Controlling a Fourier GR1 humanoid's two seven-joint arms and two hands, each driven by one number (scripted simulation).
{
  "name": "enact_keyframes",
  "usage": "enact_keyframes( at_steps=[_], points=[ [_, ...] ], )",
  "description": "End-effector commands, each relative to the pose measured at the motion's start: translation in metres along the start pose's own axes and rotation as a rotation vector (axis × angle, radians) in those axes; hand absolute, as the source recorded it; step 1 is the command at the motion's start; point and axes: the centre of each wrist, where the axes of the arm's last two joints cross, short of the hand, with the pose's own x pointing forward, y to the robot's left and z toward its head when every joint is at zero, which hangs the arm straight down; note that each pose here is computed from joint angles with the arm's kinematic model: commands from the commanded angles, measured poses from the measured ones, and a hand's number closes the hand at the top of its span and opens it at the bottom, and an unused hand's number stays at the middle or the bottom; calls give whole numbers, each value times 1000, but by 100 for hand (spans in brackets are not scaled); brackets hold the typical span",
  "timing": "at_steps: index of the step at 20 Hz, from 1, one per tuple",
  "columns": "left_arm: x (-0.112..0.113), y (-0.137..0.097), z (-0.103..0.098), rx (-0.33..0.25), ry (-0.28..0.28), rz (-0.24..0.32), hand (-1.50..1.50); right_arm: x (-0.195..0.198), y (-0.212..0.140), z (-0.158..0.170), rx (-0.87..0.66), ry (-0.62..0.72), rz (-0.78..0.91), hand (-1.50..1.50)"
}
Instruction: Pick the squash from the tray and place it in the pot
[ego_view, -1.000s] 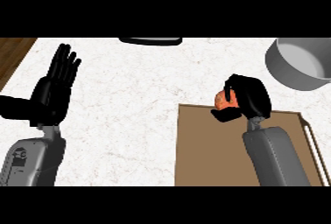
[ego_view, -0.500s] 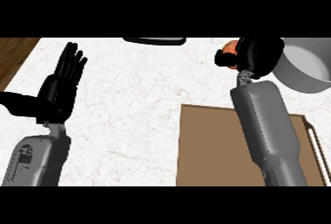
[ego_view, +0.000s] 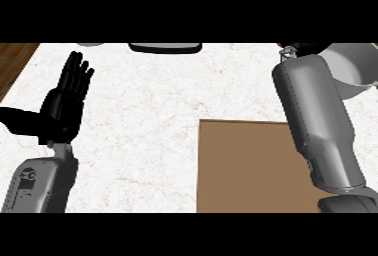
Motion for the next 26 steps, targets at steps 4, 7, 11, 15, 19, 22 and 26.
enact_keyframes(
  at_steps=[4,7,11,15,19,22,26],
  points=[
    [-8,17,0,28,3,-7,0,-52,31,-36,37,104,58,150],
    [6,22,-1,39,15,-10,0,-77,44,-54,24,143,76,150],
    [13,37,5,35,22,-8,0,-125,44,-75,9,153,40,150],
    [18,14,0,41,15,-5,0,-157,44,-92,37,121,11,150],
    [-4,14,9,32,5,-5,0,-182,59,-93,51,127,20,150],
    [10,20,3,43,-14,0,0,-204,71,-100,39,144,21,150],
    [18,18,-4,32,0,-3,0,-211,97,-87,101,184,53,150]
  ],
)
